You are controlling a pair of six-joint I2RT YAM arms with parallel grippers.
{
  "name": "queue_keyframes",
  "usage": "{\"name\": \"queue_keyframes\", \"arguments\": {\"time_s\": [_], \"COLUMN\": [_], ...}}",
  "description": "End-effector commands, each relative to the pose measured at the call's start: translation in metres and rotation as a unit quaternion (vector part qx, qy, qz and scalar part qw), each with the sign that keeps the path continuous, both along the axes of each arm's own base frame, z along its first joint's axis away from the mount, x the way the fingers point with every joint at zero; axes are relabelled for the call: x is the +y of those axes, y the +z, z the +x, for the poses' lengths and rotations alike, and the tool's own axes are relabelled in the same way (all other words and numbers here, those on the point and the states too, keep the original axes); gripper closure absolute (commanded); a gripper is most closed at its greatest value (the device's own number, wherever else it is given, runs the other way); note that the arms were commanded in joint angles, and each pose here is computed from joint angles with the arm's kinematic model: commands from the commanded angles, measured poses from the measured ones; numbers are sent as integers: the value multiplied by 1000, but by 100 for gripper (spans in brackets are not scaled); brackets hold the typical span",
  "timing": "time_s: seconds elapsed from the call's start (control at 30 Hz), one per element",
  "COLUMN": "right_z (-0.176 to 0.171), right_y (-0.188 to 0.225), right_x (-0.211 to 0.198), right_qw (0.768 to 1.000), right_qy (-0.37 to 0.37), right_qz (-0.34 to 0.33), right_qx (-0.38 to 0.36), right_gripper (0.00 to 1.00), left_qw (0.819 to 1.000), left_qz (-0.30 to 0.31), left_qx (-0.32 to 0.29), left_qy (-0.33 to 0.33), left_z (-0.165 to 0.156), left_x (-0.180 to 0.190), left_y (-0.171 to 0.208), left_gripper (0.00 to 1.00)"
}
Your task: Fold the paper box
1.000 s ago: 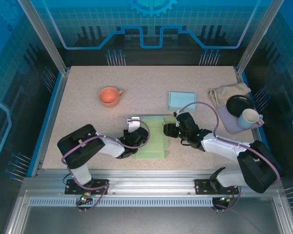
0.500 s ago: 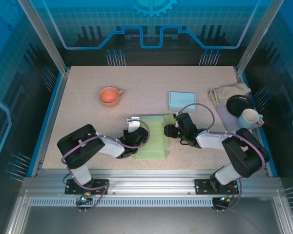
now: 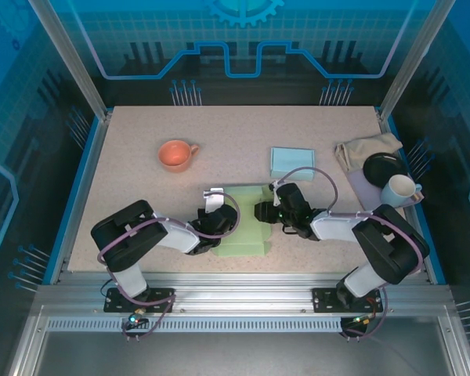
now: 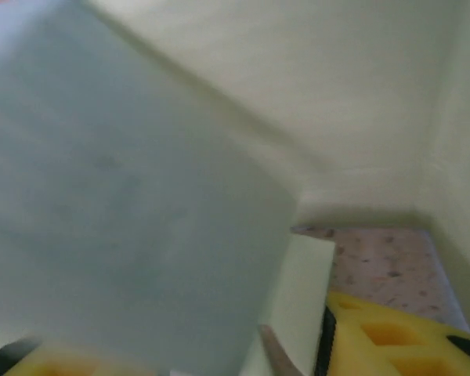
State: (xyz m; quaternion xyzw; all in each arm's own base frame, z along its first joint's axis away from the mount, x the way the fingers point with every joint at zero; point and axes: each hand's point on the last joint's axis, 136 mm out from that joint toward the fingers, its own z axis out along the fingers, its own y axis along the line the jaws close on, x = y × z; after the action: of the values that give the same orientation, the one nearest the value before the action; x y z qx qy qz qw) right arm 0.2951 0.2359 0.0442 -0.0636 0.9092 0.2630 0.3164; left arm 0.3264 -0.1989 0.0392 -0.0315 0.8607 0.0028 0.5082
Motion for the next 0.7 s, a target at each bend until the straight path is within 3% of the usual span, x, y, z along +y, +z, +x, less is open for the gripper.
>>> {"name": "queue_keyframes", "arguments": {"time_s": [0.0,0.33,0.67], "right_z": [0,-6,-30], "right_y": [25,7,41], "right_x": [25,33,-27], "right_qw": [999,999,995], "right_qy": [22,32,5], "right_qz": [23,10,-87], "right_qx": [-29,-9,-54], "right_gripper": [51,51,48], "left_qw": [1000,1000,1000], "left_qz": [4,7,17], "left_qx": [12,12,7], "left_qy": [-8,-5,-8], "left_z": [-5,-6,-5], "left_x": [-2,0,1], "left_y": [-2,0,2], "left_gripper": [100,100,100]}}
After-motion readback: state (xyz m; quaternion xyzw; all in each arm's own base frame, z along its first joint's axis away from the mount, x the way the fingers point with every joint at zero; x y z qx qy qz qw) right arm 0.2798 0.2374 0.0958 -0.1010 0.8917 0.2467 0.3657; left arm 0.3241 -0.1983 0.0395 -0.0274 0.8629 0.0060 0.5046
